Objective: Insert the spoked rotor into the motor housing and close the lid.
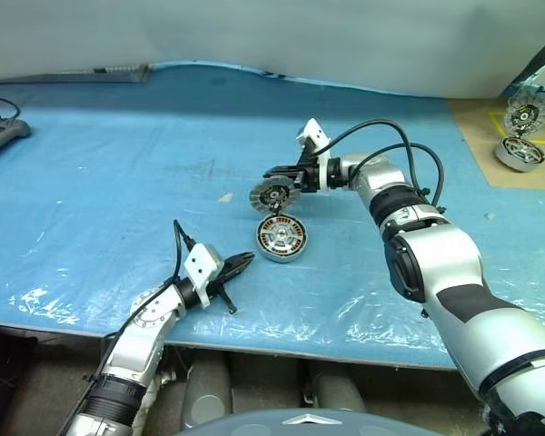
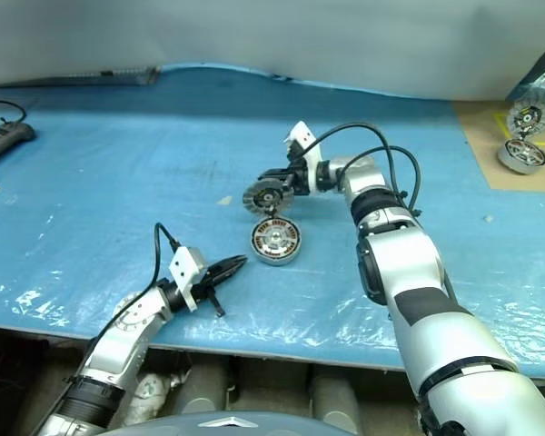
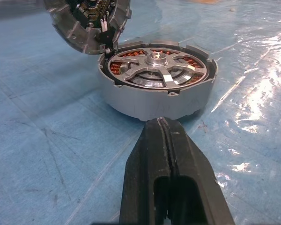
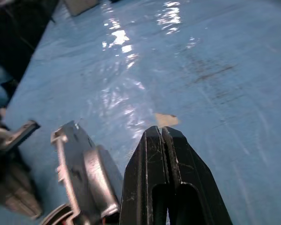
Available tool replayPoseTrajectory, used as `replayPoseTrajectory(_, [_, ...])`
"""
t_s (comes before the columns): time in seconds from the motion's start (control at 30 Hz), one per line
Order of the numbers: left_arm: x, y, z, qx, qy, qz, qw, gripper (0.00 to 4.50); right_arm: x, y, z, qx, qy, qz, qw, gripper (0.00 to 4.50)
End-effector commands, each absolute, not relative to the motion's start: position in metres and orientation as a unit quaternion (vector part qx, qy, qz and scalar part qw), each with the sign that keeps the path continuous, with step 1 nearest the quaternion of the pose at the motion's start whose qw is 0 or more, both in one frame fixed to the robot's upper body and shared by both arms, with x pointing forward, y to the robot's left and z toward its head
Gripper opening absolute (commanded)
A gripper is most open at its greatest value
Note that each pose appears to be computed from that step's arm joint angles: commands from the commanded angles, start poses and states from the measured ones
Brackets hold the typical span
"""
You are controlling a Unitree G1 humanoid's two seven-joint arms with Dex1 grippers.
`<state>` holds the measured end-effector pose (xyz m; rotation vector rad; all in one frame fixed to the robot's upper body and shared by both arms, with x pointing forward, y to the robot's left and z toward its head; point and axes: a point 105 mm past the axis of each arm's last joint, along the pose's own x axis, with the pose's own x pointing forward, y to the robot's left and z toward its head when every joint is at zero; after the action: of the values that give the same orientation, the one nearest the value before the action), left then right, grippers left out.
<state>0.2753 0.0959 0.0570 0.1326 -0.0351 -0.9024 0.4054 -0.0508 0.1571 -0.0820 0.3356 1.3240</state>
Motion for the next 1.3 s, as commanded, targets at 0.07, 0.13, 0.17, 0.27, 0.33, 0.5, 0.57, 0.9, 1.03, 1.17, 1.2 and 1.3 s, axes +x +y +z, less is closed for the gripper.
replayPoseTrajectory(0.07, [0.274, 0.096, 0.065, 0.066, -0.033, -0.435, 0.898, 0.0, 0.391, -0.055, 0.157, -0.03, 0.166, 0.658, 0.734, 0.04])
replayPoseTrajectory(0.13, [0.274, 0.095, 0.064, 0.065, -0.032, -0.436, 0.897, 0.0, 0.387, -0.058, 0.148, -0.033, 0.18, 0.665, 0.724, 0.04])
replayPoseTrajectory(0.17, [0.274, 0.095, 0.064, 0.065, -0.032, -0.436, 0.897, 0.0, 0.384, -0.06, 0.142, -0.032, 0.187, 0.665, 0.722, 0.04])
replayPoseTrajectory(0.27, [0.275, 0.095, 0.064, 0.065, -0.031, -0.438, 0.896, 0.0, 0.383, -0.063, 0.13, -0.027, 0.191, 0.656, 0.729, 0.04])
replayPoseTrajectory(0.33, [0.275, 0.095, 0.064, 0.066, -0.031, -0.439, 0.895, 0.0, 0.382, -0.063, 0.125, -0.02, 0.183, 0.648, 0.739, 0.04])
replayPoseTrajectory(0.5, [0.275, 0.097, 0.064, 0.067, -0.03, -0.439, 0.896, 0.0, 0.376, -0.06, 0.102, 0.02, 0.165, 0.619, 0.768, 0.04])
replayPoseTrajectory(0.57, [0.275, 0.097, 0.065, 0.067, -0.029, -0.44, 0.895, 0.0, 0.372, -0.059, 0.095, 0.028, 0.161, 0.606, 0.779, 0.04])
replayPoseTrajectory(0.9, [0.277, 0.097, 0.064, 0.069, -0.027, -0.447, 0.892, 0.0, 0.359, -0.064, 0.14, -0.012, 0.059, 0.579, 0.813, 0.04])
replayPoseTrajectory(1.03, [0.275, 0.097, 0.063, 0.068, -0.026, -0.446, 0.892, 0.0, 0.354, -0.066, 0.162, -0.088, 0.031, 0.546, 0.832, 0.04])
replayPoseTrajectory(1.17, [0.274, 0.097, 0.062, 0.066, -0.027, -0.443, 0.894, 0.0, 0.344, -0.064, 0.151, -0.137, 0.064, 0.502, 0.851, 0.58])
replayPoseTrajectory(1.2, [0.274, 0.097, 0.062, 0.065, -0.028, -0.442, 0.894, 0.0, 0.339, -0.061, 0.147, -0.142, 0.07, 0.501, 0.851, 0.9])
replayPoseTrajectory(1.3, [0.274, 0.096, 0.064, 0.064, -0.03, -0.439, 0.896, 0.0, 0.323, -0.05, 0.139, -0.142, 0.082, 0.507, 0.846, 1.91])
